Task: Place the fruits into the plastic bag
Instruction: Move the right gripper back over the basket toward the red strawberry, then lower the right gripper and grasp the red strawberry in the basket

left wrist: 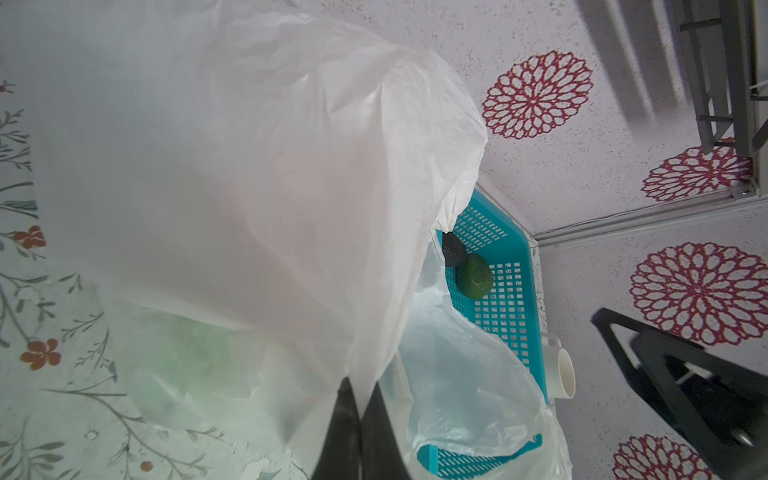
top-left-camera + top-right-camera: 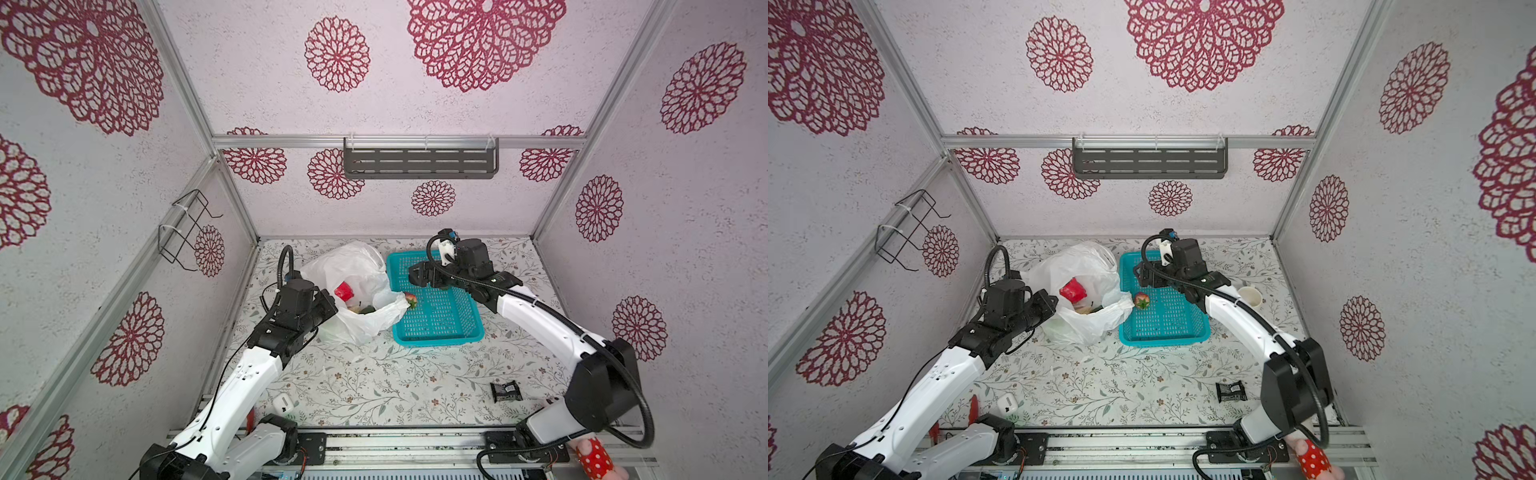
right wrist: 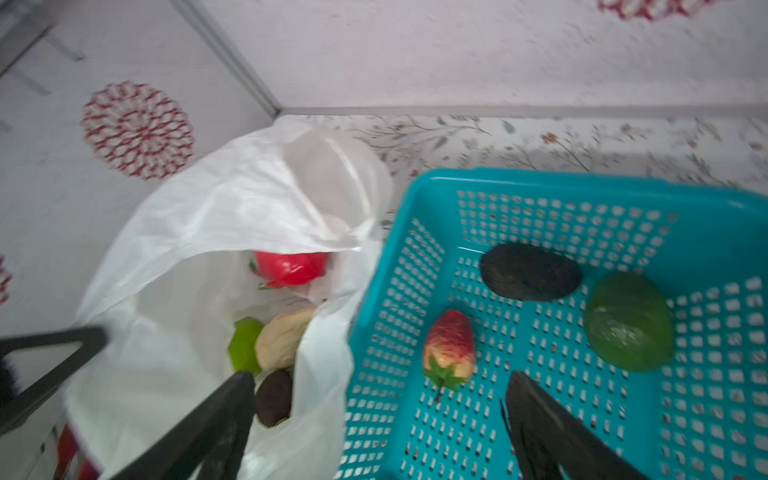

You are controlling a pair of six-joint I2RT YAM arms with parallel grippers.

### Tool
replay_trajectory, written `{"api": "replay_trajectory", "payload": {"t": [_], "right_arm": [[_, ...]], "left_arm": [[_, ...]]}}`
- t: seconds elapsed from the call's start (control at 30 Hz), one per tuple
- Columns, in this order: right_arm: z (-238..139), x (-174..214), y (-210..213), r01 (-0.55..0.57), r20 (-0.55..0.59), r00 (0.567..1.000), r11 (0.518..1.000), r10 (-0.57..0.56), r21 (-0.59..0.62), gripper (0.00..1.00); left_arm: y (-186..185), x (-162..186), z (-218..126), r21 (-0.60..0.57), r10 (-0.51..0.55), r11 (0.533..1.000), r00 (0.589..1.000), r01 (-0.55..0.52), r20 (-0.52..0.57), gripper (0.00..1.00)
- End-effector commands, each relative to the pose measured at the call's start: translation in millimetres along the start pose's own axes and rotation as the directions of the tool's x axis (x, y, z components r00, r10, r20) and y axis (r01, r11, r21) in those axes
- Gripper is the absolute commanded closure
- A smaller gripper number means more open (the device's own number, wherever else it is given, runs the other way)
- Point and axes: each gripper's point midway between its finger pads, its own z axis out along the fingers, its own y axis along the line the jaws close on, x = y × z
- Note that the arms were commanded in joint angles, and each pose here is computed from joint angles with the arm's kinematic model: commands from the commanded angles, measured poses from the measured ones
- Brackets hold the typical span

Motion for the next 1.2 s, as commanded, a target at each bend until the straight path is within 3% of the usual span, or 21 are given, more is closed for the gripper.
{"api": "replay_trajectory", "payload": {"t": [0.0, 0.13, 0.3, 0.4, 0.47, 0.57, 0.67, 0.9, 0.97, 1.03, 1.07, 1.17], "right_arm": [[33, 35, -13, -0.055, -0.157, 0.986, 0.998, 0.059, 0.032, 0.1], [68, 68, -15, -0.044, -0.311, 0.949, 0.999, 0.043, 0.004, 0.17], [95, 97, -26, -0.05, -0.387, 0.92, 0.998, 0.063, 0.043, 0.22], [109, 109, -33, -0.058, -0.41, 0.909, 0.996, 0.079, 0.064, 0.31], [115, 115, -37, -0.054, -0.421, 0.903, 0.995, 0.083, 0.081, 0.42], [114, 115, -40, -0.049, -0.409, 0.909, 0.994, 0.085, 0.097, 0.61], [108, 107, -39, -0.04, -0.377, 0.923, 0.994, 0.076, 0.102, 0.7], [76, 67, -22, 0.023, -0.251, 0.968, 0.996, -0.001, 0.086, 0.76], [70, 62, -21, 0.036, -0.241, 0.97, 0.995, -0.012, 0.095, 0.72], [68, 60, -25, 0.038, -0.242, 0.97, 0.992, -0.008, 0.121, 0.48], [69, 59, -27, 0.04, -0.242, 0.97, 0.99, -0.005, 0.137, 0.31], [79, 59, -39, 0.045, -0.254, 0.967, 0.98, 0.006, 0.193, 0.11]], "left_arm": [[-2, -10, -3, 0.009, -0.024, 1.0, 0.999, 0.024, 0.042, 1.0], [-1, -9, -5, 0.009, -0.025, 1.0, 0.999, 0.025, 0.04, 1.0], [-1, -9, -6, 0.004, -0.025, 1.0, 0.999, 0.024, 0.035, 1.0], [-1, -9, -6, 0.007, -0.023, 1.0, 0.999, 0.022, 0.036, 1.0], [-2, -10, -7, 0.009, -0.02, 1.0, 0.999, 0.02, 0.037, 1.0], [-4, -10, -6, 0.01, -0.017, 1.0, 0.999, 0.016, 0.032, 1.0], [-3, -9, -6, 0.008, -0.016, 1.0, 0.999, 0.016, 0.03, 1.0], [-2, -7, -1, 0.009, -0.019, 1.0, 1.0, 0.018, 0.022, 1.0], [-3, -6, 1, 0.015, -0.024, 1.0, 1.0, 0.024, 0.019, 1.0], [-3, -5, 1, 0.02, -0.031, 0.999, 0.999, 0.03, 0.016, 1.0], [-3, -5, 2, 0.02, -0.033, 0.999, 0.999, 0.033, 0.017, 1.0], [-2, -4, 2, 0.02, -0.034, 0.999, 0.999, 0.034, 0.015, 1.0]]}}
